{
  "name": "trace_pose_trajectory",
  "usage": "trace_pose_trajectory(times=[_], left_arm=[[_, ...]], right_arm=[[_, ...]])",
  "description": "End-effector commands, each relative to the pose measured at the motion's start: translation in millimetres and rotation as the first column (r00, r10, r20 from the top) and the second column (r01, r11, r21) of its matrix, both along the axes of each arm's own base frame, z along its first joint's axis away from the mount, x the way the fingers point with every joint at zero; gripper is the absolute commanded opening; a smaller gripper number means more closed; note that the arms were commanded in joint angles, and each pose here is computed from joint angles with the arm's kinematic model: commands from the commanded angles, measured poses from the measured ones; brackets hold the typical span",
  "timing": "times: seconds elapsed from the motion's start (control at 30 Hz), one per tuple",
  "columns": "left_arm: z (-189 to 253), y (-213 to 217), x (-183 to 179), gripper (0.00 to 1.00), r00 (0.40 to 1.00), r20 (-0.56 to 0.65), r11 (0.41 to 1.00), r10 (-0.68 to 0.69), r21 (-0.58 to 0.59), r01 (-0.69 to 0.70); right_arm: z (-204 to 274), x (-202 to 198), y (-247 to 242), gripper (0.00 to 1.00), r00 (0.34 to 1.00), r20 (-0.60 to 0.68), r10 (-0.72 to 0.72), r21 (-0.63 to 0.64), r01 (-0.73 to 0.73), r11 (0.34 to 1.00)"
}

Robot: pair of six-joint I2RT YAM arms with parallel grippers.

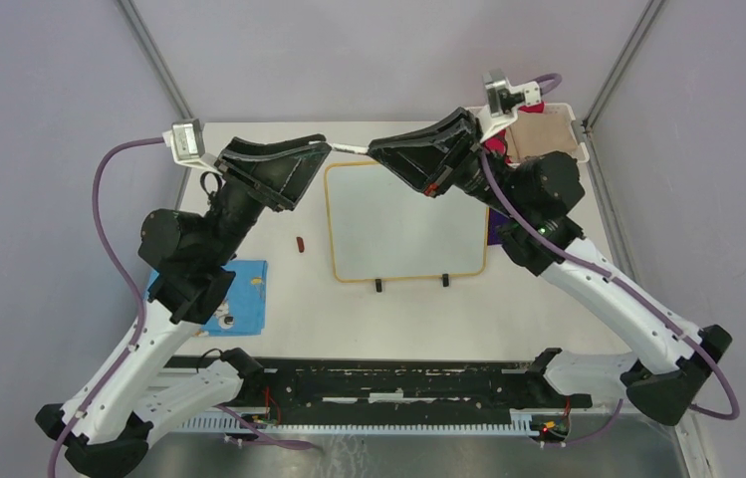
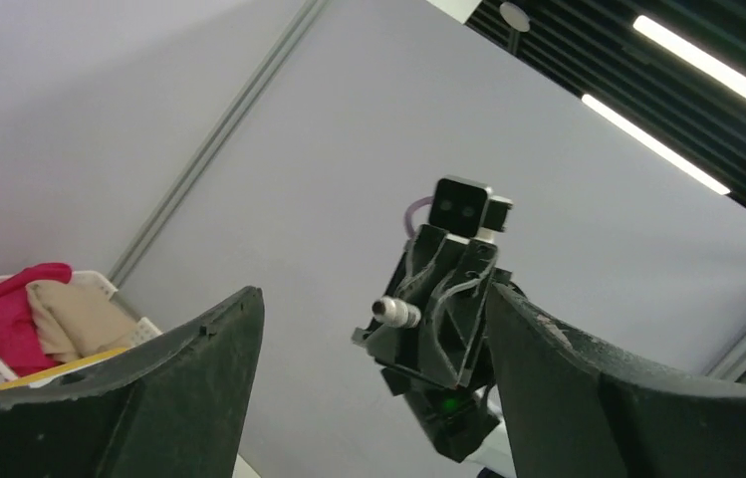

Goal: Write a sentence on the whiteboard
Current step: Adjust the whiteboard marker.

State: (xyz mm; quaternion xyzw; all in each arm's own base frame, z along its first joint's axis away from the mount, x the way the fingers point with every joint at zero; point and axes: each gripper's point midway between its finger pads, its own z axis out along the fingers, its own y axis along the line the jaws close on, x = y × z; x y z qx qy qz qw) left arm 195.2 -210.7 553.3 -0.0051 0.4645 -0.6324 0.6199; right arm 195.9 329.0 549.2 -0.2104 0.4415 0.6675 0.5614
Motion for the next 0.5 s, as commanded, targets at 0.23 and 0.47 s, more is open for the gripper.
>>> trace_pose_trajectory(times=[0.23,0.47], left_arm=[[-46.0,77.8,-14.8,0.97,0.917,0.083,0.870,0.390,0.294,-0.396],[-133.7,108.5,2.6,0.98,0.831,0.113,0.632,0.545,0.596,-0.496]], right_arm=[[-30.4,43.4,-102.2,0.00,0.762,0.165,-0.626,-0.232,0.647,0.726],[-82.0,59.0,-121.7,0.00,0.631,0.233,-0.740,-0.394,0.757,0.521]])
